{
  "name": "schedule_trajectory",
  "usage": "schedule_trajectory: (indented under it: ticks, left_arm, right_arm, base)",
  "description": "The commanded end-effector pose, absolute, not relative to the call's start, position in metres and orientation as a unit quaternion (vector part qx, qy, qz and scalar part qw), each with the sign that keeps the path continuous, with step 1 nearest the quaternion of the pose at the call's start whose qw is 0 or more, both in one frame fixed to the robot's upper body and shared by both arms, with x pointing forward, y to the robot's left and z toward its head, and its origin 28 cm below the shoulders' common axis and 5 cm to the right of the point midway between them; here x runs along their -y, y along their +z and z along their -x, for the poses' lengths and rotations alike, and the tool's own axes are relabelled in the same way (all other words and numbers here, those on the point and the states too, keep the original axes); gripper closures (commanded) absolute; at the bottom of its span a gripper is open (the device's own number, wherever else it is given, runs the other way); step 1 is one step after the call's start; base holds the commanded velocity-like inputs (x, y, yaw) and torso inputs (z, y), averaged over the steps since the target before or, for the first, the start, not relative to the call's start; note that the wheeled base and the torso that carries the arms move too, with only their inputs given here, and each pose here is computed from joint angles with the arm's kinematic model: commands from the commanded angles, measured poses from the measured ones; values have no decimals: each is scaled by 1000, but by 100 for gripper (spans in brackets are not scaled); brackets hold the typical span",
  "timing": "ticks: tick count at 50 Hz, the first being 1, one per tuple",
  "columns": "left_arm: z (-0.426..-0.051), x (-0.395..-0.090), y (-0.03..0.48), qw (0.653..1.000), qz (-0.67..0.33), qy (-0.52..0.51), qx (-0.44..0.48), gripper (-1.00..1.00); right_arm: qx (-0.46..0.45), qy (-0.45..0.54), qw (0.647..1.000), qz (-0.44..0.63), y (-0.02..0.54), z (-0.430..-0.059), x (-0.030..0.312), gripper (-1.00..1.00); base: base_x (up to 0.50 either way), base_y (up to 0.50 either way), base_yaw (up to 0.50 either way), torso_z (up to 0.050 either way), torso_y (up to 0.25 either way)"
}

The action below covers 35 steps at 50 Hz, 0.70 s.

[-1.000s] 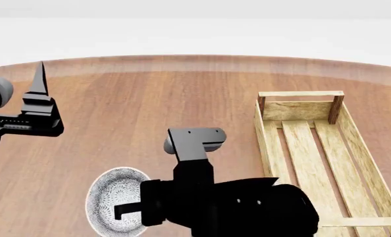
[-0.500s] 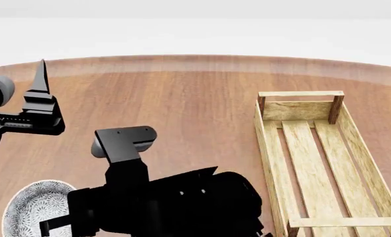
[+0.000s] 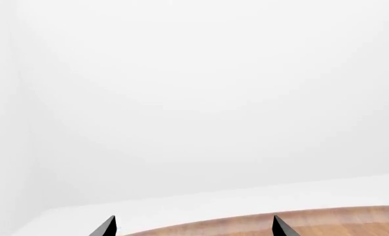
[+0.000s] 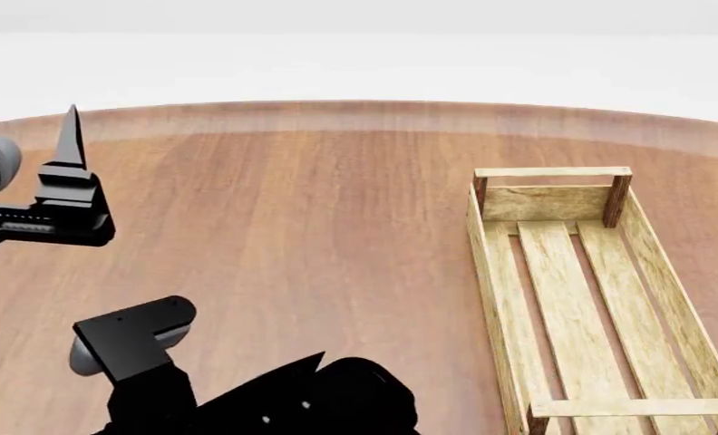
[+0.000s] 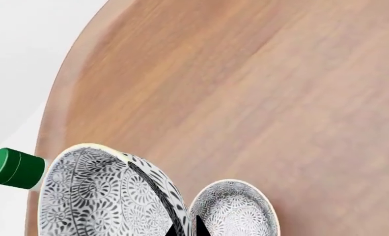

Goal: Stack the right bowl on the left bowl and place them in the tray.

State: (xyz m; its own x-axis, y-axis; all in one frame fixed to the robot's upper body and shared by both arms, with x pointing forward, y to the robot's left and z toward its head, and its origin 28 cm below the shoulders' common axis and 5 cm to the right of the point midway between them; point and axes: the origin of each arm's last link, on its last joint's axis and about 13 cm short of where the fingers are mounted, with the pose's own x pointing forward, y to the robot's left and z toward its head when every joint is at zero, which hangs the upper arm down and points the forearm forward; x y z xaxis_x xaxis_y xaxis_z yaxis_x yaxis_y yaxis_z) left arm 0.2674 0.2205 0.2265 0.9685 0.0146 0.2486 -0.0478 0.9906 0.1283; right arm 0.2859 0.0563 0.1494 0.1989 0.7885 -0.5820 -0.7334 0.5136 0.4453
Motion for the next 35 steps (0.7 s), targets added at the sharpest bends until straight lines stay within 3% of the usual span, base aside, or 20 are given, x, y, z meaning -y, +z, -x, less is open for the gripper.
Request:
schedule_trajectory:
  ticks: [1,21,35]
  left_arm:
    - [-267,-221,227,990,-66,16,125,-100]
    - [-266,-221,225,991,-67,3,117,-100]
    - [-264,-220,226,990,-72,2,125,-100]
  right_arm:
    - [-402,510,760,-31,147,-281,-60,100]
    - [-402,494,770,-35,144,-285,-57,100]
    - [-402,492,772,-36,143,-285,-56,100]
  base:
    - [0,0,0,0,0]
    - [0,0,0,0,0]
    - [0,0,0,0,-238]
